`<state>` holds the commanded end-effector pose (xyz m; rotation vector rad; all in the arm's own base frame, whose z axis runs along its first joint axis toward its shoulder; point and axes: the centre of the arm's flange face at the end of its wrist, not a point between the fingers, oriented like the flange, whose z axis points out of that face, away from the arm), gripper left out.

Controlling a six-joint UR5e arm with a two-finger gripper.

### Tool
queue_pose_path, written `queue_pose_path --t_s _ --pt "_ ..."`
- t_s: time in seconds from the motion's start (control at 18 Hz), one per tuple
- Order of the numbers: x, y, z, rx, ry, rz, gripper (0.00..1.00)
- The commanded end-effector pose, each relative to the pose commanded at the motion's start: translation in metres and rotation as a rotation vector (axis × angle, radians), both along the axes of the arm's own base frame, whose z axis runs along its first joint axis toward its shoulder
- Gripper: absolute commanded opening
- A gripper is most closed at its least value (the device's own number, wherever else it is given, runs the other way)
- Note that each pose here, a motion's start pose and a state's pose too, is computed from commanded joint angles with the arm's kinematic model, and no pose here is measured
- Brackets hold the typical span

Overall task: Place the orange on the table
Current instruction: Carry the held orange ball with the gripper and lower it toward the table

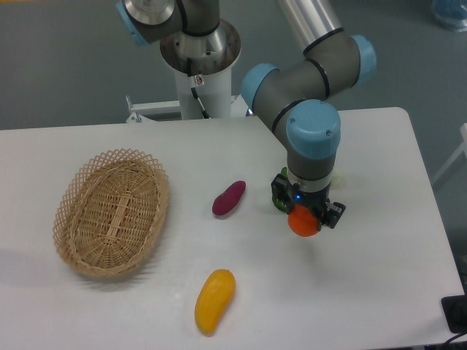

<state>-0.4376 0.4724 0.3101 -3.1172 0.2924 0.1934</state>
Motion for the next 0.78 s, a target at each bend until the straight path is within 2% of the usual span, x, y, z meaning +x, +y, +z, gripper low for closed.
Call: queue_pose_path --t_s 0.28,0.44,0.78 --pt "-0.002 0.003 -0.002 0.000 -0.001 0.006 0.33" --pt "-0.003 0.005 -0.013 0.007 -0.017 0.101 0.34" --pt "0.007 0.017 -0.033 0.027 -0.008 0.188 0.33"
